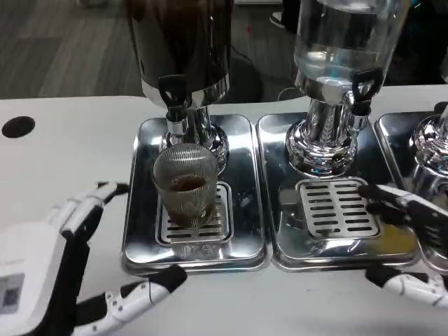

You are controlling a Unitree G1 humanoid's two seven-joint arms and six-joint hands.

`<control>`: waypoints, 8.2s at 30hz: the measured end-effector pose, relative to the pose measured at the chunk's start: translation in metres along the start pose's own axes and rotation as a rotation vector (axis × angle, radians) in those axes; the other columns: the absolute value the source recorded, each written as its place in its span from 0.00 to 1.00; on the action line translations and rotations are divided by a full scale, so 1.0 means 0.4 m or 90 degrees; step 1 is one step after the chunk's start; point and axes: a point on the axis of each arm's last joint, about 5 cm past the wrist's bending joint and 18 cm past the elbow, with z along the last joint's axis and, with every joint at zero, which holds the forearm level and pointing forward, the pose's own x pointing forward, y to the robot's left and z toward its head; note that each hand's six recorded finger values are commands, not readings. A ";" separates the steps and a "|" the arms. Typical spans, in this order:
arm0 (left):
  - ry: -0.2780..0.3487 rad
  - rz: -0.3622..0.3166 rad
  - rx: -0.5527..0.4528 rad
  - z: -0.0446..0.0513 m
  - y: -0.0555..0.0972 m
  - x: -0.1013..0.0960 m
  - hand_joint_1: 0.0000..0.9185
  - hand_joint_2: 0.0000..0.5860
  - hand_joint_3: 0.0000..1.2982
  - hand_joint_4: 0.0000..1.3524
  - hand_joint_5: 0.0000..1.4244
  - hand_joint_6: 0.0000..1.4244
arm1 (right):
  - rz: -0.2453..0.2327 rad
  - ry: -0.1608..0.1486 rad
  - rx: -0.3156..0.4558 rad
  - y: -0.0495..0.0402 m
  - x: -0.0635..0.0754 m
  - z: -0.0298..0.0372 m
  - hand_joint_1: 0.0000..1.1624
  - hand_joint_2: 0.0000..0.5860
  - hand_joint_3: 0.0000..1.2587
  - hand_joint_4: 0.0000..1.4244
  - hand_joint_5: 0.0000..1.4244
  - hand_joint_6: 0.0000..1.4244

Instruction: Grasp the cup under the faucet to collect the drink, then remove the cup.

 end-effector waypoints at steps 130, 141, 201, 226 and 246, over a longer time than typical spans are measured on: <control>0.145 -0.086 -0.009 -0.053 0.031 -0.257 0.00 0.09 0.29 0.19 0.24 0.35 | -0.016 0.052 0.061 0.312 0.456 0.117 0.61 0.15 0.08 0.09 0.08 0.00; 0.157 -0.084 -0.025 -0.058 0.030 -0.263 0.00 0.10 0.29 0.20 0.24 0.36 | -0.012 0.038 0.084 0.330 0.460 0.121 0.61 0.15 0.12 0.11 0.11 0.02; 0.177 -0.098 -0.026 -0.063 0.054 -0.303 0.00 0.13 0.29 0.20 0.25 0.36 | -0.076 0.064 0.107 0.381 0.459 0.105 0.61 0.15 0.10 0.12 0.14 0.01; 0.174 -0.101 -0.027 -0.070 0.047 -0.290 0.00 0.14 0.30 0.20 0.25 0.36 | -0.078 0.048 0.115 0.390 0.462 0.108 0.63 0.14 0.20 0.19 0.19 0.04; 0.174 -0.112 -0.027 -0.075 0.047 -0.281 0.00 0.14 0.30 0.21 0.25 0.36 | -0.097 0.060 0.127 0.402 0.463 0.094 0.66 0.15 0.26 0.23 0.23 0.08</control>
